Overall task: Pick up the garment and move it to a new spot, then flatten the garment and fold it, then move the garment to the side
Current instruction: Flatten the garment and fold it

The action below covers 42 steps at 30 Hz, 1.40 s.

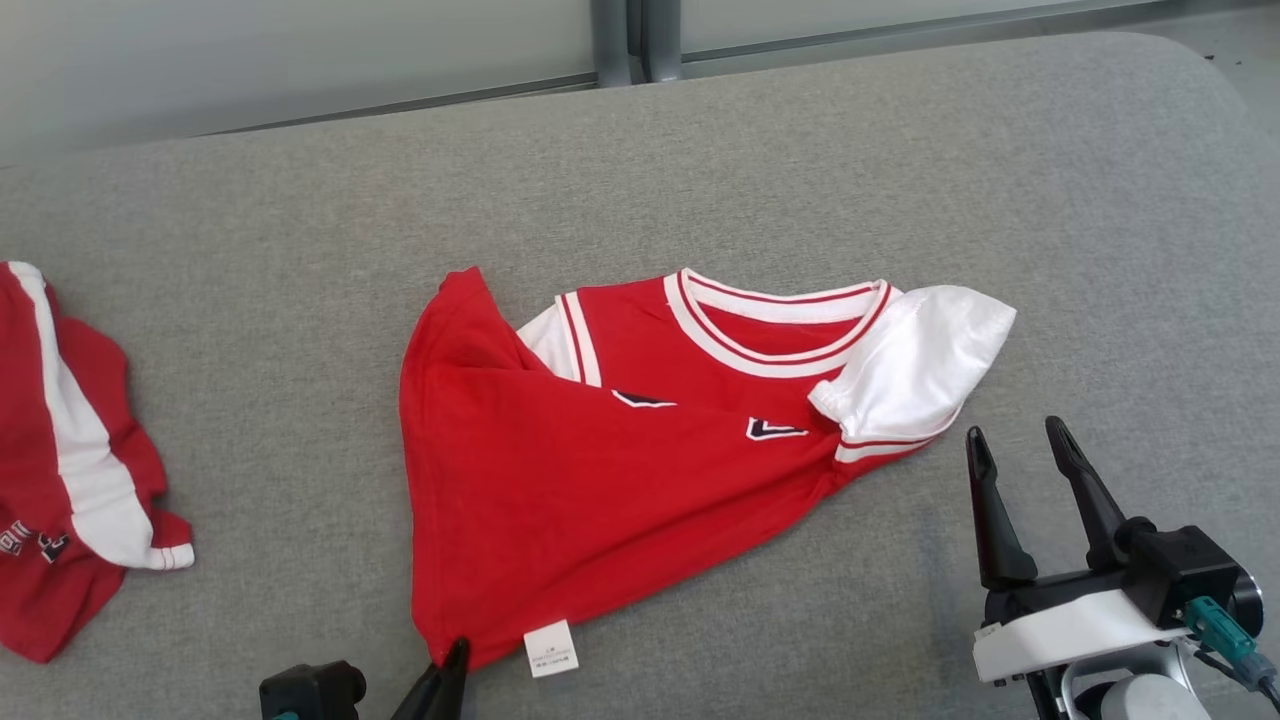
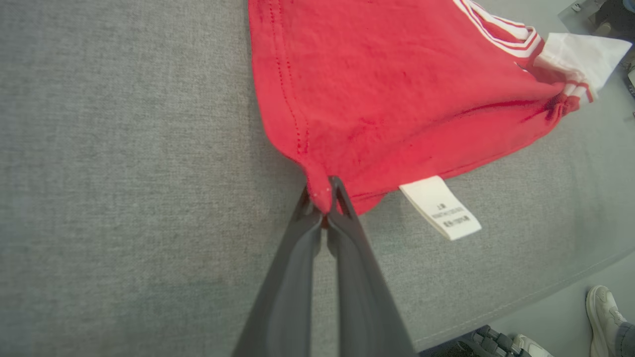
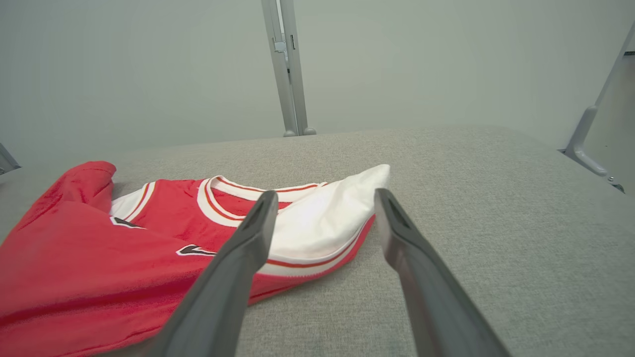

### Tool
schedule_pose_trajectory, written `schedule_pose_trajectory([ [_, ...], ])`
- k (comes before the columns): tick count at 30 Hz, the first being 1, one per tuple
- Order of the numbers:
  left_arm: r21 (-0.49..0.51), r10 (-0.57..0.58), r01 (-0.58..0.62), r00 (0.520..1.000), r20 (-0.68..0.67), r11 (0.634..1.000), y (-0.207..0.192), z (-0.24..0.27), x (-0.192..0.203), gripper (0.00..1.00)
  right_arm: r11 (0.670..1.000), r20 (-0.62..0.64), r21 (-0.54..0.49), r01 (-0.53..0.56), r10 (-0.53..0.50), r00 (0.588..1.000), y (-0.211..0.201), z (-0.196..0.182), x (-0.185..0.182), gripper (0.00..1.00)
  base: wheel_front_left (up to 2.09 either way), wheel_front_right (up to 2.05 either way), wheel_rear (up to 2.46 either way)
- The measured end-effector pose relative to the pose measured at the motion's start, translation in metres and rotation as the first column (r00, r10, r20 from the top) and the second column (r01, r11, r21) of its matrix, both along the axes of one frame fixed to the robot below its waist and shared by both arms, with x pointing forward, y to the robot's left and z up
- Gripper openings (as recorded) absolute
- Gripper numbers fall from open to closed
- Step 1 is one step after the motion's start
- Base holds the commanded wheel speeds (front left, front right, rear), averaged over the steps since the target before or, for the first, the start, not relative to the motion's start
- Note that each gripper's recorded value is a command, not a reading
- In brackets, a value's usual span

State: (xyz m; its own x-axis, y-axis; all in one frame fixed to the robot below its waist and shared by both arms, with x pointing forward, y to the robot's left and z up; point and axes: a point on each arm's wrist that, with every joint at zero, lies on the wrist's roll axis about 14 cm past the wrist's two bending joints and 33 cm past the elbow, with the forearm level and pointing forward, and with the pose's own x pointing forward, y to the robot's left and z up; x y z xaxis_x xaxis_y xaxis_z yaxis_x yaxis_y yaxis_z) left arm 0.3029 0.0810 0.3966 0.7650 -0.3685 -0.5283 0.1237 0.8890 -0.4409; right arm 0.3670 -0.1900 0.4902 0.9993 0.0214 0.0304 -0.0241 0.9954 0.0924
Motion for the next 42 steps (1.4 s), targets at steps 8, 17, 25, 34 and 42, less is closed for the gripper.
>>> schedule_pose_trajectory([
  [8,0.0,0.054,-0.054,0.998,-0.042,0.999,0.009,-0.013,-0.009,1.0,0.999,0.006,0.0,-0.052,0.052,0.999,0.016,0.0,0.01,1.0,0.0,0.0,0.0],
  [17,0.018,0.076,-0.076,0.997,-0.022,0.997,0.014,-0.011,-0.01,1.0,0.999,0.015,-0.01,-0.044,0.044,0.999,0.013,0.004,0.003,1.0,0.0,0.0,0.0],
  [25,0.006,0.092,-0.096,0.972,0.215,0.995,0.015,0.044,0.032,1.0,0.999,0.046,-0.023,-0.042,0.043,0.998,0.012,0.014,0.005,1.0,0.0,0.0,0.0],
  [34,-0.126,-0.26,0.309,0.917,0.304,0.943,-0.11,0.103,0.075,1.0,1.0,0.068,-0.017,-0.012,0.013,0.998,0.003,0.021,0.012,1.0,0.0,0.0,0.0],
  [42,-0.161,-0.454,0.476,0.877,0.154,0.865,-0.181,0.072,0.089,1.0,0.994,0.049,-0.003,0.106,-0.105,0.993,-0.035,0.018,0.002,1.0,0.0,0.0,0.0],
])
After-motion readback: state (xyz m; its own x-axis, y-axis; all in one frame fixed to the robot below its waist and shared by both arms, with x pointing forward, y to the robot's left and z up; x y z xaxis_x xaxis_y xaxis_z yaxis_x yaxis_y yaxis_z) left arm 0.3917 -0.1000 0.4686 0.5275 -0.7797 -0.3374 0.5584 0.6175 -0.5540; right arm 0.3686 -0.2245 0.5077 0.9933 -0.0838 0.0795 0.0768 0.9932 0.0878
